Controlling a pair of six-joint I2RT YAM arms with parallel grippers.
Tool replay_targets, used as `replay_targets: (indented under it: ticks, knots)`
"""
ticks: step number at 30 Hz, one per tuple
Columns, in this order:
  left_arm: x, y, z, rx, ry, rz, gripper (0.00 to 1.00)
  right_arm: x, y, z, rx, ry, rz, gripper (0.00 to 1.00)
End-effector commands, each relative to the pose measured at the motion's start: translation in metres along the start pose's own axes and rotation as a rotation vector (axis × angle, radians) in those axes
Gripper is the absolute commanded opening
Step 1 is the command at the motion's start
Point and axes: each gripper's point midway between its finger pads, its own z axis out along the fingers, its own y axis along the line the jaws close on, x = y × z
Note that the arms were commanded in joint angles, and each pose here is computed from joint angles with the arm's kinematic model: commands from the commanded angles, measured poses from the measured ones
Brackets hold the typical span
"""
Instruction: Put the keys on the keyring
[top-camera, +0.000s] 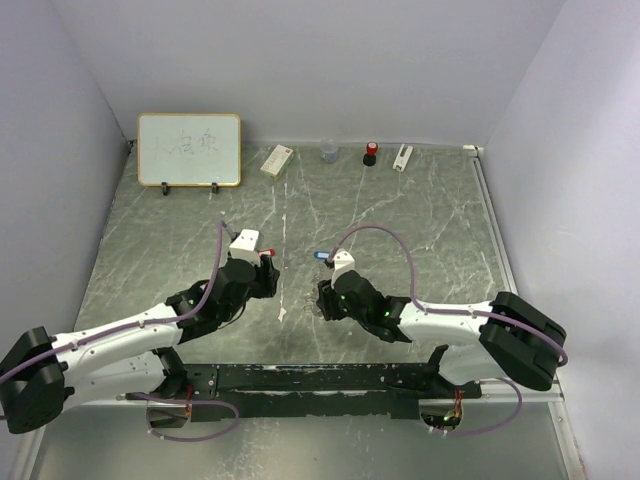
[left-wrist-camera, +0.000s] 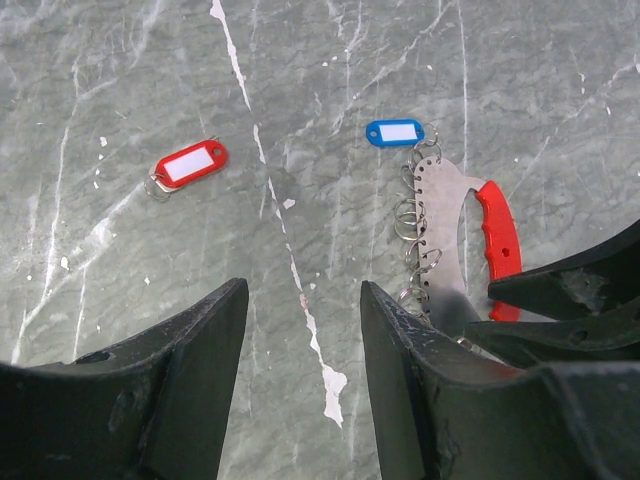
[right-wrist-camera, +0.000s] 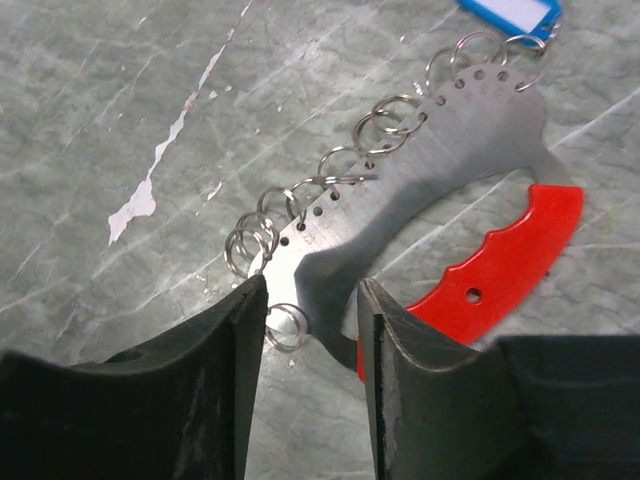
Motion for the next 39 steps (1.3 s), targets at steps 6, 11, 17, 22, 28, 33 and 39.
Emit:
replay_targets:
  ticks: [6,11,17,22,28,33,39]
  knots:
    - [-0.015,-0.015,0.003,0.039,-0.028,-0.046,0.59,0.014,0.012,0.001,-0.088,0.022,0.019,0.34]
    - [-0.014,-0.014,0.004,0.033,-0.027,-0.039,0.59,0.021,0.016,0.003,-0.117,0.035,0.026,0.33]
    - [-0.014,-0.012,0.003,0.027,-0.029,-0.038,0.59,0.028,0.017,0.006,-0.126,0.056,0.025,0.31]
    - [-0.016,-0.011,0.002,0.023,-0.034,-0.036,0.59,0.028,0.02,0.005,-0.138,0.059,0.032,0.21]
    - [-0.014,-0.01,0.003,0.019,-0.032,-0.033,0.59,0.024,0.018,-0.001,-0.134,0.047,0.04,0.08]
    - [-0.013,-0.011,0.003,0.021,-0.029,-0.035,0.59,0.014,0.017,-0.006,-0.123,0.016,0.045,0.0]
    - [-0.02,-0.013,0.0,0.037,-0.052,-0.036,0.58,-0.029,0.021,-0.015,-0.117,-0.107,0.068,0.0]
